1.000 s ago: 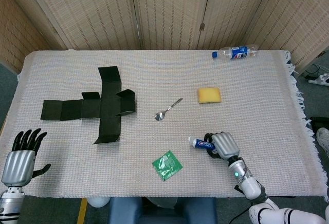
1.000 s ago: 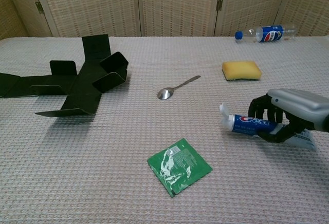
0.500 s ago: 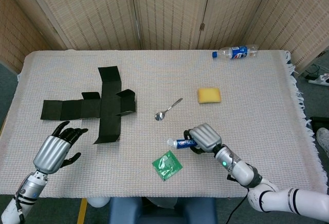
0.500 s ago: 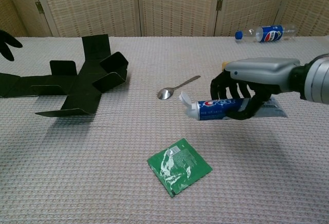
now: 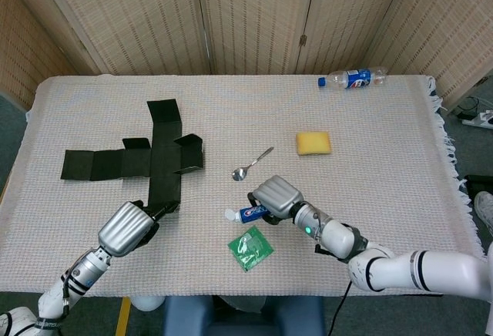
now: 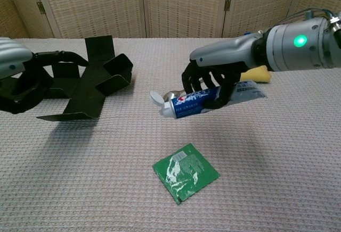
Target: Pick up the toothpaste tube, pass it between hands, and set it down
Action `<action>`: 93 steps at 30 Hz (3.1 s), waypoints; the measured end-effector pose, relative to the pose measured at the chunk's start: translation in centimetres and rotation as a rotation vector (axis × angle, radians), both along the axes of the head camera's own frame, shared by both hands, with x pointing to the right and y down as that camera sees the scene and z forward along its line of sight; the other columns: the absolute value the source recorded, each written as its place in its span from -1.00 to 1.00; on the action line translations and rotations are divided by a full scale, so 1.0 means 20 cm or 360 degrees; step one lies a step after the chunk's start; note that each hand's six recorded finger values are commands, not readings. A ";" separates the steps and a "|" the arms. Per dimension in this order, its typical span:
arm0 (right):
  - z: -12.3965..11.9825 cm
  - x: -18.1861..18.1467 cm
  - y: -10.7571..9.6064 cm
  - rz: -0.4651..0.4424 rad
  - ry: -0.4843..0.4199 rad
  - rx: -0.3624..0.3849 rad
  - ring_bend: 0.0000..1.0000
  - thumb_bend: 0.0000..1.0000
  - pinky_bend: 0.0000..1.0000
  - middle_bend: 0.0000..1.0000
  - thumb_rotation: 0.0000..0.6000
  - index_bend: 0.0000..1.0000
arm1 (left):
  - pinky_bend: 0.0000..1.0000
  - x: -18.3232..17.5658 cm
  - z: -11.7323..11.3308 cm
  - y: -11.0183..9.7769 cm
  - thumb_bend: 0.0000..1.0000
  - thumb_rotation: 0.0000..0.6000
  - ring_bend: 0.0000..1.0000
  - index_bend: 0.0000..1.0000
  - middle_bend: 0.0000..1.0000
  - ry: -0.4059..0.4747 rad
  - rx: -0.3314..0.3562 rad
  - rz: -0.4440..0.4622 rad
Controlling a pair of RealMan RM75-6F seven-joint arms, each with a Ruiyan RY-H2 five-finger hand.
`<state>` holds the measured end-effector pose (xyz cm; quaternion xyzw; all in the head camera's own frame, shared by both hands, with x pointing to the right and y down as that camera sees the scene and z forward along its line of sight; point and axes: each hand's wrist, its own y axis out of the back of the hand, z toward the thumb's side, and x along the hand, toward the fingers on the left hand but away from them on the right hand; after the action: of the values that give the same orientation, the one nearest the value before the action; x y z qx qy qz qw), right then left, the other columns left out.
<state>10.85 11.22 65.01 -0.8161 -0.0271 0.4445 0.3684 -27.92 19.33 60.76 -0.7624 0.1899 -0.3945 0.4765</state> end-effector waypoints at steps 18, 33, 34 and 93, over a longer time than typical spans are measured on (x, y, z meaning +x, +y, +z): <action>-0.01 -0.19 -0.01 -0.0045 -0.0008 0.0017 0.23 0.99 0.12 0.29 1.00 0.41 | 0.43 0.29 0.05 0.06 0.60 1.00 0.65 -0.77 0.68 -0.0032 -0.0068 0.0225; -0.02 -0.19 -0.01 0.0002 -0.0089 0.0016 0.25 1.00 0.12 0.31 1.00 0.44 | 0.43 0.24 0.12 0.09 0.60 1.00 0.65 -0.74 0.68 -0.0118 -0.0131 0.0188; -0.02 -0.19 -0.01 0.0008 -0.0098 0.0016 0.25 1.00 0.12 0.31 1.00 0.45 | 0.43 0.24 0.12 0.09 0.60 1.00 0.65 -0.75 0.68 -0.0118 -0.0132 0.0184; 0.01 -0.43 0.33 0.0823 -0.1186 -0.0470 0.31 1.00 0.16 0.36 1.00 0.52 | -1.00 0.21 -0.07 -0.06 -0.71 -0.46 -1.00 -1.00 -1.00 0.1029 -0.0567 -0.0651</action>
<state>2.31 17.81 65.27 -0.9301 -0.2960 0.1976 0.0910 -23.79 18.12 59.30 -0.8640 0.4058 -0.2482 0.1651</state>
